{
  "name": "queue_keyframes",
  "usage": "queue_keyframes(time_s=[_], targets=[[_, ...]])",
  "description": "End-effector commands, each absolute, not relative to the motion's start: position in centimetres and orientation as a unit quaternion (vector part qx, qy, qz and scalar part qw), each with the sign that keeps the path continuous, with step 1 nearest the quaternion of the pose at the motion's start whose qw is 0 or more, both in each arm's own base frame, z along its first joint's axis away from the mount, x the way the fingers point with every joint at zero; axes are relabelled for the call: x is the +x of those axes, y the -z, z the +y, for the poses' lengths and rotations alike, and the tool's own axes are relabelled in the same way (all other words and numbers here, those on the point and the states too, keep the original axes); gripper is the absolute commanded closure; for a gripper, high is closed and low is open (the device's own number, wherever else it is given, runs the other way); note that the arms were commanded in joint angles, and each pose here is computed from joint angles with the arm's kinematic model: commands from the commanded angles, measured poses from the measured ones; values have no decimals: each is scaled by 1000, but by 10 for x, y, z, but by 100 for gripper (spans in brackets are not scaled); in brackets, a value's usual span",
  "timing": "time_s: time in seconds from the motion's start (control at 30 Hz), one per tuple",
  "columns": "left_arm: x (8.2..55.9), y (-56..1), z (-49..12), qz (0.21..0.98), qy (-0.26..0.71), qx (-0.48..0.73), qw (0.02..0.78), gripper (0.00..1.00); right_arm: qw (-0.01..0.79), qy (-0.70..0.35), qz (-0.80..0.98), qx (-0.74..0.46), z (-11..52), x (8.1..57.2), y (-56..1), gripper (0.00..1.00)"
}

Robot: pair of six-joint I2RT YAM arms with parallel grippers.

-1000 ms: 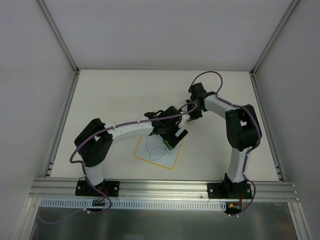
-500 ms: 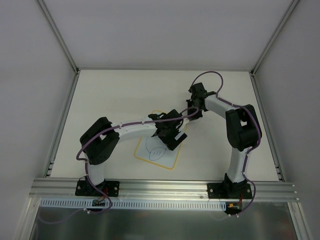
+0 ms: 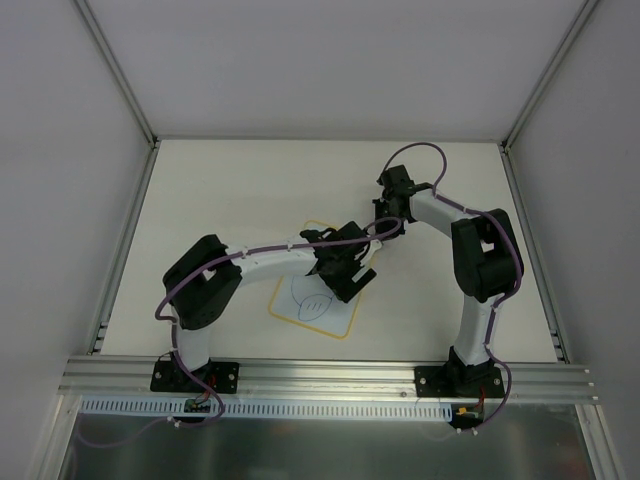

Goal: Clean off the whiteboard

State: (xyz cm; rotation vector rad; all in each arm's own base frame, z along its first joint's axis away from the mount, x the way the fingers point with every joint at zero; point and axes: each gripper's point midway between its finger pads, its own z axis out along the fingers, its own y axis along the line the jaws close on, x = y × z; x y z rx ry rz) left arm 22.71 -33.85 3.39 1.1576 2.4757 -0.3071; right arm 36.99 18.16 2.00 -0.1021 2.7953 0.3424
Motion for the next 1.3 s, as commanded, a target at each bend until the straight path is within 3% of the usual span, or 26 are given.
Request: queue_keyframes(time_s=[0.0, 0.3, 0.53, 0.63, 0.93, 1.27], targets=[[227, -41, -345, 878, 105, 421, 201, 14, 129, -111, 985, -27, 177, 359, 2, 100], [230, -37, -343, 882, 93, 416, 201, 25, 128, -110, 985, -23, 176, 359, 2, 100], [231, -32, -338, 886, 80, 411, 196, 28, 127, -108, 986, -21, 174, 358, 3, 100], [238, -31, -331, 890, 57, 404, 205, 38, 127, -108, 986, -21, 174, 358, 3, 100], [307, -27, -280, 931, 30, 299, 206, 44, 129, -106, 986, -21, 173, 358, 2, 100], [366, -32, -287, 937, 56, 265, 219, 51, 128, -110, 985, -19, 174, 359, 3, 100]])
